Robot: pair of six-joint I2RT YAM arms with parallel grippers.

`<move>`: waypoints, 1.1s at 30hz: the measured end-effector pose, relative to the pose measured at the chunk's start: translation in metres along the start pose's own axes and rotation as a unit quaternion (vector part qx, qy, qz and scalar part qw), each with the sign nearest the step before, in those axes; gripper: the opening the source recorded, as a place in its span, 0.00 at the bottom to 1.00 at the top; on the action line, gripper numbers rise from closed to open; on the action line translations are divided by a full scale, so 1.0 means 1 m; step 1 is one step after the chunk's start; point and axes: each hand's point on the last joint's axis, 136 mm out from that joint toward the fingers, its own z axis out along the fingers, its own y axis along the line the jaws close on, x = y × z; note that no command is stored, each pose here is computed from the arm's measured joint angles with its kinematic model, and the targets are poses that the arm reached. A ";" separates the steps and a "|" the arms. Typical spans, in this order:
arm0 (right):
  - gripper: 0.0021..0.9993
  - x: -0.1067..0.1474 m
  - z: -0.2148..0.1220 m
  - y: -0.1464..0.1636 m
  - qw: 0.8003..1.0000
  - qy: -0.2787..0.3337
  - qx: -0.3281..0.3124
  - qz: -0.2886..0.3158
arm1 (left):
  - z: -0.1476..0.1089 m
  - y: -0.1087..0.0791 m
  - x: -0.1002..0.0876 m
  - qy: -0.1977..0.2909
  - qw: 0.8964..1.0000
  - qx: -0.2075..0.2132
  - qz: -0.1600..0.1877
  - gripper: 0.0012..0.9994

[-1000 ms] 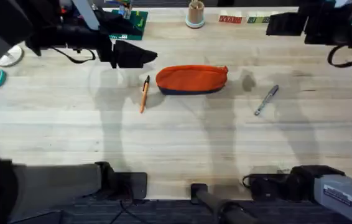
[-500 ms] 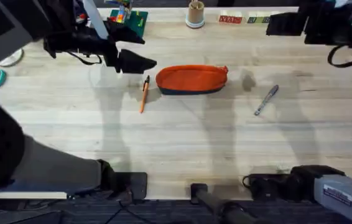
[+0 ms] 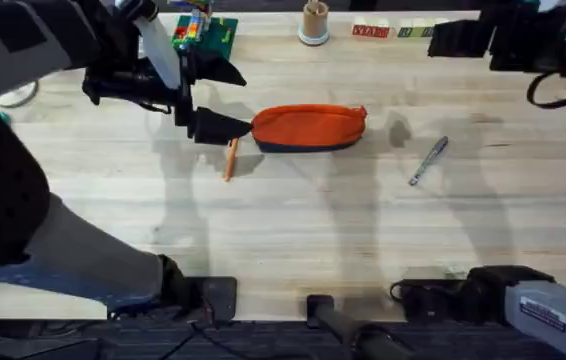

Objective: Unzip the bag, pick up the pens from the table one at a time and place them inside, then zip the bag closed.

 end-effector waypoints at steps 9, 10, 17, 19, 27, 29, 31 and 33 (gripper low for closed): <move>1.00 0.000 0.000 0.000 1.000 0.000 0.000 0.000 | 0.007 0.003 0.014 -0.003 1.000 0.012 0.006 0.99; 1.00 0.000 0.000 0.000 1.000 0.000 0.000 0.000 | 0.008 0.003 0.016 -0.003 1.000 0.013 0.004 0.99; 1.00 0.000 0.000 0.000 1.000 0.000 0.000 0.000 | 0.013 0.004 0.025 -0.005 1.000 0.022 -0.010 0.99; 1.00 0.000 0.000 0.000 1.000 0.000 0.000 0.000 | 0.014 0.005 0.027 -0.004 1.000 0.023 -0.012 0.99; 1.00 0.000 0.000 0.000 1.000 0.000 0.000 0.000 | 0.029 0.003 0.027 -0.003 0.999 0.040 0.007 0.99; 1.00 0.000 0.000 0.000 1.000 0.000 0.000 0.000 | 0.034 0.001 0.027 -0.002 0.999 0.048 0.007 0.99; 1.00 0.001 0.000 0.000 1.000 0.002 0.000 0.000 | 0.038 -0.001 0.028 -0.002 0.999 0.054 0.006 0.99; 1.00 0.002 0.000 0.000 1.000 0.003 0.000 0.000 | 0.039 -0.001 0.029 -0.001 0.998 0.056 0.006 0.99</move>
